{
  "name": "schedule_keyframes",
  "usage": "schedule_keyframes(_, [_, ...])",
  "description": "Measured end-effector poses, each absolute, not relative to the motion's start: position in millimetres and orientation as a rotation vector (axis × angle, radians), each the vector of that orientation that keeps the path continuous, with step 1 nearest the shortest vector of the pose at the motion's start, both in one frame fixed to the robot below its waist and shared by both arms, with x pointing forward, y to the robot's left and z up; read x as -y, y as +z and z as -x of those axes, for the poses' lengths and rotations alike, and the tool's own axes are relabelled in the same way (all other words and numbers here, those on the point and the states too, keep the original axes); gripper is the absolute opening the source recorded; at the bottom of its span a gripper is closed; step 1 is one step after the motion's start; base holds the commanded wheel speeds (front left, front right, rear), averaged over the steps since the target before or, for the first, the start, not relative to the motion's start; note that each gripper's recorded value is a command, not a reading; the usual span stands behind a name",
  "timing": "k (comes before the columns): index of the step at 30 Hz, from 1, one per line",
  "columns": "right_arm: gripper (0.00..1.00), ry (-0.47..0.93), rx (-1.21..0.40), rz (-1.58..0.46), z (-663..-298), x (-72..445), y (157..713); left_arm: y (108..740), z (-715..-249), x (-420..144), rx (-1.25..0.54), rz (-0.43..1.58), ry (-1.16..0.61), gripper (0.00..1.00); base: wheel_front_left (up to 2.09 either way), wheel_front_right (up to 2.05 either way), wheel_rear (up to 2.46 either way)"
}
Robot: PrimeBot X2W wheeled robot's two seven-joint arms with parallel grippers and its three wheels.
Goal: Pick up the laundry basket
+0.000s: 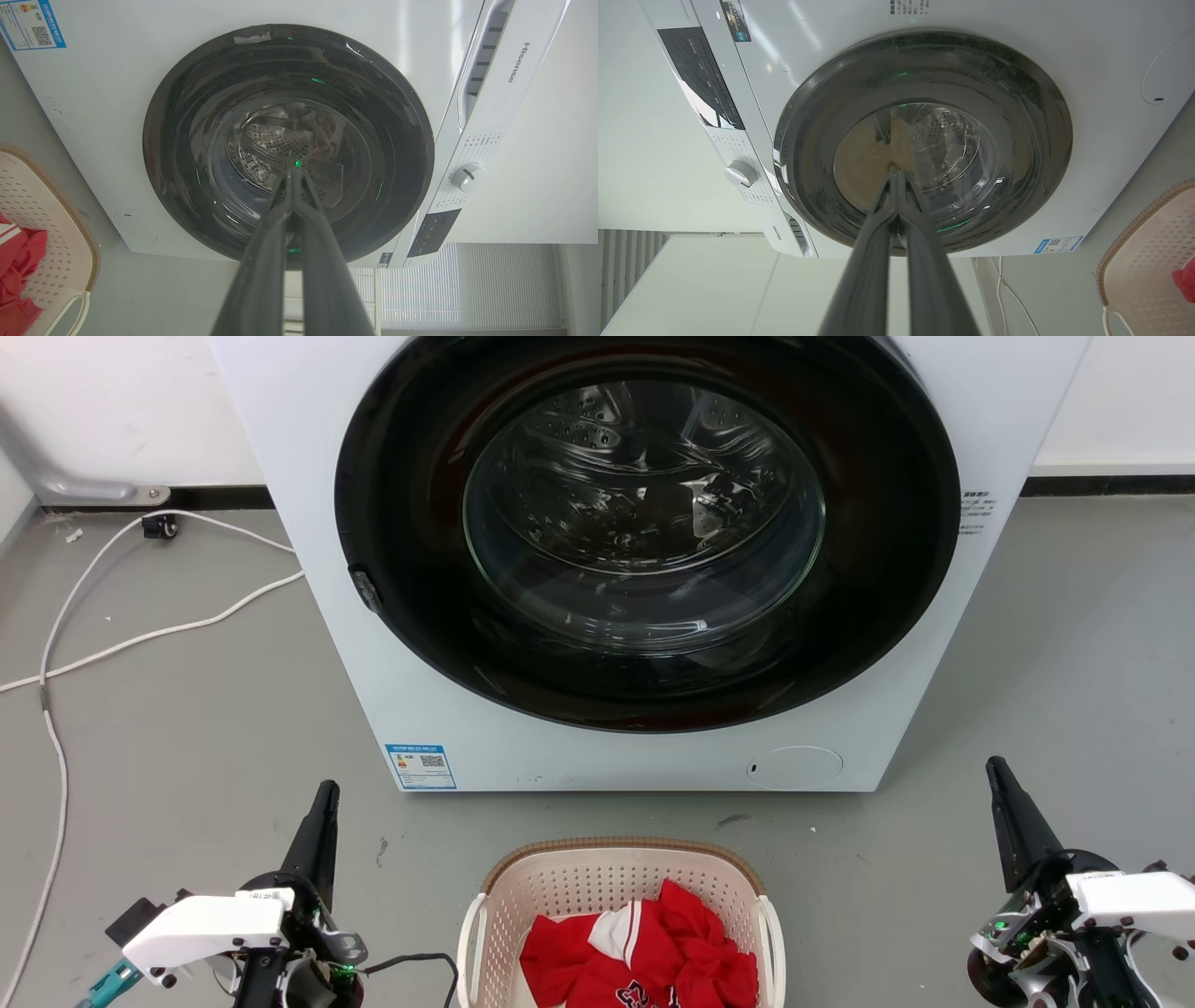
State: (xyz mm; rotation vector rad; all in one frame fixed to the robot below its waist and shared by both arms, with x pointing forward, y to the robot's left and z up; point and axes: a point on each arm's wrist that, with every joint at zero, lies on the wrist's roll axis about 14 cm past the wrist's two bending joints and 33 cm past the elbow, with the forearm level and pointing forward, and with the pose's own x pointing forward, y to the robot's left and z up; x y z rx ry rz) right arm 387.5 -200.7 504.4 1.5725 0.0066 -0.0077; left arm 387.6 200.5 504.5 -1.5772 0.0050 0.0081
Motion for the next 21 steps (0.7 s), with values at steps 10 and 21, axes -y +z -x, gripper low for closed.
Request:
schedule_keyframes(10, [0.0, -0.006, -0.008, -1.573, -387.5, 200.5, 504.5, 504.6, -387.6, -200.2, -0.007, 1.578, 0.006, 0.0, 0.0, 0.0, 0.0])
schedule_keyframes(21, [0.0, -0.007, -0.008, -1.573, -387.5, 200.5, 504.4, 504.5, -387.6, -200.1, -0.006, 1.578, 0.007, 0.0, 0.0, 0.0, 0.0])
